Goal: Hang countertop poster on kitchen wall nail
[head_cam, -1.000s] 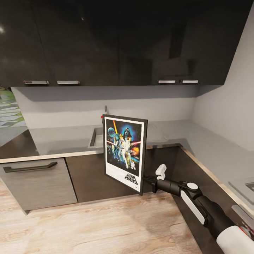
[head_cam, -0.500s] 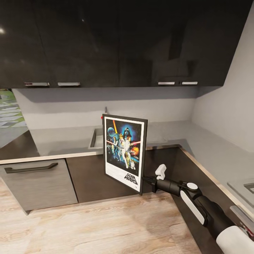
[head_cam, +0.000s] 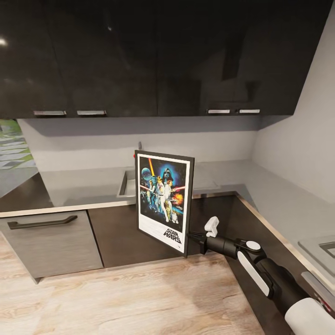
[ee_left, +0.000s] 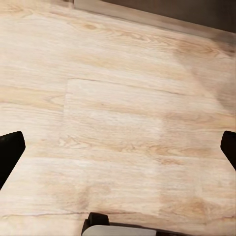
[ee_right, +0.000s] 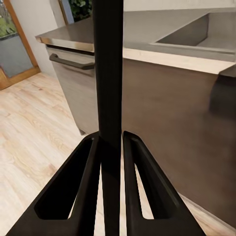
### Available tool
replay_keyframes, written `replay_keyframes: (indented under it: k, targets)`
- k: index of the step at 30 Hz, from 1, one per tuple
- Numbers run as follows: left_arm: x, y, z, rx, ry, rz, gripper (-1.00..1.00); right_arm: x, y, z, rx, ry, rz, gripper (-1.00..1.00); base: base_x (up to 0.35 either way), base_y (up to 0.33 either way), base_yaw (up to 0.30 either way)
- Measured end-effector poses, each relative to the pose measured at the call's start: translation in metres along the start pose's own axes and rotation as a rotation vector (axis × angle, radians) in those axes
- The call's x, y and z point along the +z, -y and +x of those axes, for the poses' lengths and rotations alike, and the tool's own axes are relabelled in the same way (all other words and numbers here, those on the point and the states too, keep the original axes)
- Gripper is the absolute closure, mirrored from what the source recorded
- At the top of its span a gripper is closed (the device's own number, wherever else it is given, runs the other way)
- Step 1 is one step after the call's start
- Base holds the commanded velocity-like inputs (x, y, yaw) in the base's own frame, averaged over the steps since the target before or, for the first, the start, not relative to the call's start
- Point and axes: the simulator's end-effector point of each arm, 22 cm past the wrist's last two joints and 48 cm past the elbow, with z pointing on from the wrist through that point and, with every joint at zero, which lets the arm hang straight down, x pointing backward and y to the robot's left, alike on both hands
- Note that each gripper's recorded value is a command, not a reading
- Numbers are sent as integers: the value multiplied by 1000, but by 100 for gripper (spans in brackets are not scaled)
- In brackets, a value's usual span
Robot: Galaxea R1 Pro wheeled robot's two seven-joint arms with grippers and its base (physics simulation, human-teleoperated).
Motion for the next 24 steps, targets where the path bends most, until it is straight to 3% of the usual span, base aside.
replay_keyframes:
  k: [24]
  targets:
    - [-18,2,-4,0,-1,-1,-100,-8,-10,-13,1,-1,0,100,0,0,0]
